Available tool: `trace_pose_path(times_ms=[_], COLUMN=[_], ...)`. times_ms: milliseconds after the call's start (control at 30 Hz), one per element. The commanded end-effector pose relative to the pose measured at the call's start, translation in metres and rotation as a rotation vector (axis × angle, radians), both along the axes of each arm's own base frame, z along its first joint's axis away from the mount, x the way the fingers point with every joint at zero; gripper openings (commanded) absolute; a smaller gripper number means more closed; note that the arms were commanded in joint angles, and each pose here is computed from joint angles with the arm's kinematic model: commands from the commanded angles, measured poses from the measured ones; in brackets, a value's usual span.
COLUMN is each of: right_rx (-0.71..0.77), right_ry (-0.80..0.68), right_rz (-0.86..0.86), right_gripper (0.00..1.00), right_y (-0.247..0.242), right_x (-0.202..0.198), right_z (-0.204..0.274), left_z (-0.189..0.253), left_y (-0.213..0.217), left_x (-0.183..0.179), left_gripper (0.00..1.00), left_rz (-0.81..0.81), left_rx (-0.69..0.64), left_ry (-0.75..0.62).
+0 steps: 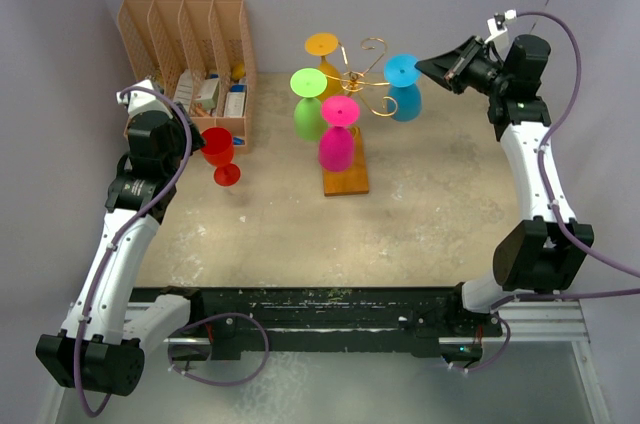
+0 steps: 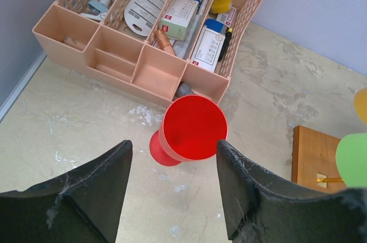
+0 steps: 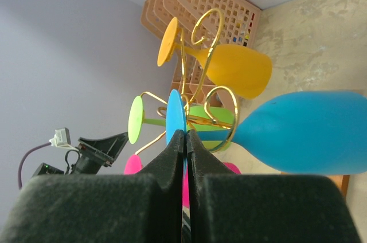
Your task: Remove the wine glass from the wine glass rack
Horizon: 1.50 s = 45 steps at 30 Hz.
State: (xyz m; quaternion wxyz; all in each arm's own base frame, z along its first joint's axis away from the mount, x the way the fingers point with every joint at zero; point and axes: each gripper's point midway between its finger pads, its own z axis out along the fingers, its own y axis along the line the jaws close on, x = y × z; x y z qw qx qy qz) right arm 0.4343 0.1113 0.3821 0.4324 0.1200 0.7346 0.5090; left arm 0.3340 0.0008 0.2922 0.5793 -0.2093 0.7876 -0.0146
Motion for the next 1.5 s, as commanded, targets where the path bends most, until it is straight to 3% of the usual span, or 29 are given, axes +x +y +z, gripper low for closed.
trace_pose_path(times_ms=[0, 600, 900, 1167, 1467], right_rx=[0.004, 0.044, 0.017, -0.11, -0.264], right_ry=[-0.12, -0.119, -0.161, -0.176, -0.303], right_rz=[0.06, 0.017, -0.057, -0.202, -0.39], right_gripper=[0.0, 0.0, 0.0, 0.0, 0.0], right_y=[0.017, 0.021, 0.011, -0.012, -0.044], right_x=[-0.007, 0.028, 0.038, 0.038, 0.012], right_z=[0.041, 0.038, 0.051, 0.058, 0.096], left_z=[0.015, 0.017, 0.022, 0.023, 0.023], left_y=[-0.005, -0.007, -0.014, -0.016, -0.018], left_x=[0.005, 0.005, 0.004, 0.005, 0.004], left_gripper=[0.64, 0.64, 0.72, 0.73, 0.73], left_rz=[-0.015, -0.027, -0.067, -0.079, -0.087], left_rx=[-0.015, -0.018, -0.037, -0.04, -0.044], left_ry=[-0.057, -0.065, -0.087, -0.089, -0.089])
